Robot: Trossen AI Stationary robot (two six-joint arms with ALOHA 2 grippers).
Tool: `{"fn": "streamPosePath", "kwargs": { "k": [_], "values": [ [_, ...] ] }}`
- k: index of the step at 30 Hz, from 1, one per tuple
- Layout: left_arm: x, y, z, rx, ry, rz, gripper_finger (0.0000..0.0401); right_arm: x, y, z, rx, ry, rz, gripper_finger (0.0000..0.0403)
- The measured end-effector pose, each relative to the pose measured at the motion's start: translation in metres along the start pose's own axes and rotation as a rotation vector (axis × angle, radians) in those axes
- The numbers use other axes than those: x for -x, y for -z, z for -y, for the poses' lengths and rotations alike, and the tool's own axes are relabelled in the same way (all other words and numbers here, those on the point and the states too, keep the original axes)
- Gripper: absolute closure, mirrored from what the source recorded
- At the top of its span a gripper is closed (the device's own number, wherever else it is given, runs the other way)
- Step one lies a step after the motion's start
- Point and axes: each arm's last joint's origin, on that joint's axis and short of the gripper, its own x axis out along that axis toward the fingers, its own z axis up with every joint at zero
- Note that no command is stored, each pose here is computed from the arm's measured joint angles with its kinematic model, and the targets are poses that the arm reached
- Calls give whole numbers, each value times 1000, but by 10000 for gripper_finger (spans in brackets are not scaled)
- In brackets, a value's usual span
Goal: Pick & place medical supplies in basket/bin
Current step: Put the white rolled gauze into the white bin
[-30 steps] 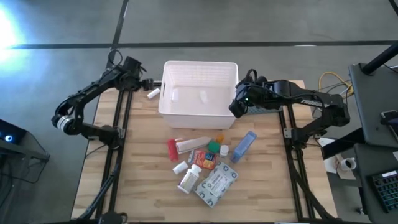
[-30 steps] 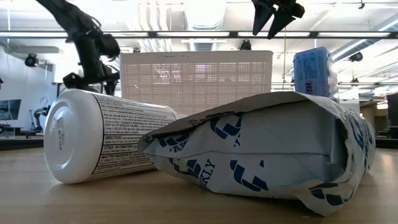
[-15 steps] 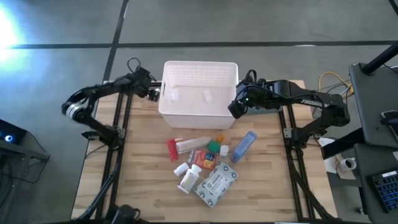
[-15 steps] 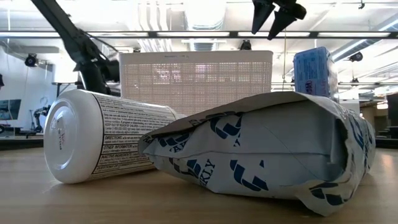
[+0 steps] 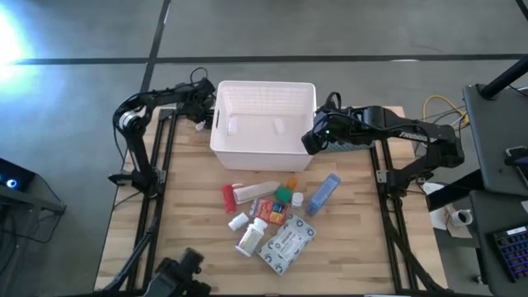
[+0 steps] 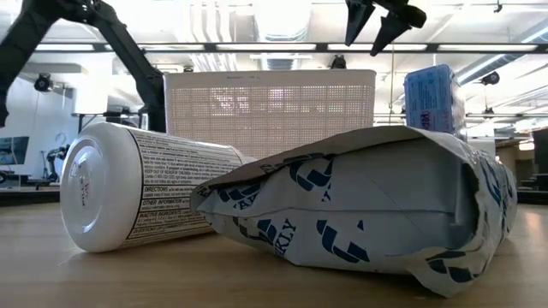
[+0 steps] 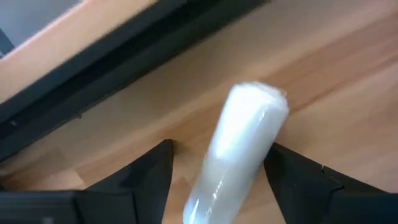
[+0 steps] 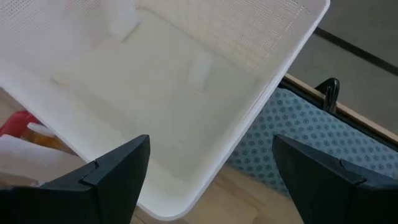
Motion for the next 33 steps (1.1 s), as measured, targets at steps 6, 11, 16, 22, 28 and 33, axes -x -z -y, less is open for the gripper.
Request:
{"fn": "streamPosePath", "kwargs": {
  "k": [6, 11, 16, 22, 28, 33],
  "values": [
    [8, 1, 3, -22, -8, -23, 268, 0, 0, 0, 6, 3, 2, 74],
    [37, 9, 3, 0, 19, 52, 367, 0, -1, 1, 41, 19, 17, 74],
    [80, 32, -2, 127, 7, 221, 377, 0, -1, 1, 66, 31, 27, 74],
    [157, 79, -6, 414, 125, 691, 362, 0, -1, 1, 111, 32, 29, 74],
    [212, 139, 17, 365, 523, 1372, 366, 0, -2, 1, 122, 50, 43, 74],
    [204, 161, 53, 195, 856, 1369, 365, 0, -2, 1, 127, 47, 46, 74]
  ]
}}
